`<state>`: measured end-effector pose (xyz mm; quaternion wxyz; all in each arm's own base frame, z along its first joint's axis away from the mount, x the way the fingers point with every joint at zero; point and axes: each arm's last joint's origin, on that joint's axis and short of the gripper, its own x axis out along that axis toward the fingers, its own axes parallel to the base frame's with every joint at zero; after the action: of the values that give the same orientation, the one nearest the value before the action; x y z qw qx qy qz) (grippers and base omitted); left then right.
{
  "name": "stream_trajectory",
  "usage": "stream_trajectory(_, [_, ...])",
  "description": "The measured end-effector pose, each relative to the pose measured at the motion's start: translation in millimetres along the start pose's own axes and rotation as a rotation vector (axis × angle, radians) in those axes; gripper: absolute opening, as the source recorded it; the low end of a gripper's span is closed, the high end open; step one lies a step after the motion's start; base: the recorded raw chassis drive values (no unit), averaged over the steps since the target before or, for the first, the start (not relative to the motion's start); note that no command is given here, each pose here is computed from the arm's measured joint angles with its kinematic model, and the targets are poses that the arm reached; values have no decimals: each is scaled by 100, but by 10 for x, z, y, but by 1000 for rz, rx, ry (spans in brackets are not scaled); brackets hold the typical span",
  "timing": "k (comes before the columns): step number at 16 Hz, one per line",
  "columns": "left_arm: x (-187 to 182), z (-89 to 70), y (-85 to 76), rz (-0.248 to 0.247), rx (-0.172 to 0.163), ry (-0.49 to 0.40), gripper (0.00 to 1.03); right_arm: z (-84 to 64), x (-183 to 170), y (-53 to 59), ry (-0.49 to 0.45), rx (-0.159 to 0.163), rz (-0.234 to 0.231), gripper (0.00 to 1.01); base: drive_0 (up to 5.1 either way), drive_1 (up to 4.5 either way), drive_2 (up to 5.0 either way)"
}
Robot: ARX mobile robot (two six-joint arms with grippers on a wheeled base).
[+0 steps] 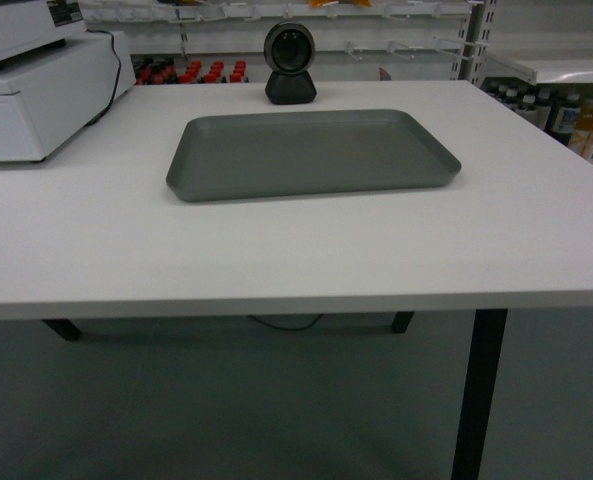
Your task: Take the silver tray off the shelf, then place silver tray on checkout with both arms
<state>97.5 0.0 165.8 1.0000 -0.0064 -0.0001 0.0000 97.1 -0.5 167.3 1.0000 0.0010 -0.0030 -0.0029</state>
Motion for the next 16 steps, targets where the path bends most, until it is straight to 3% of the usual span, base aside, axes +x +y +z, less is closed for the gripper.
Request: stream_trajectory(16, [0, -1, 0, 0, 2, 1, 98, 0, 0, 0, 0, 0, 0, 98, 0, -26, 26])
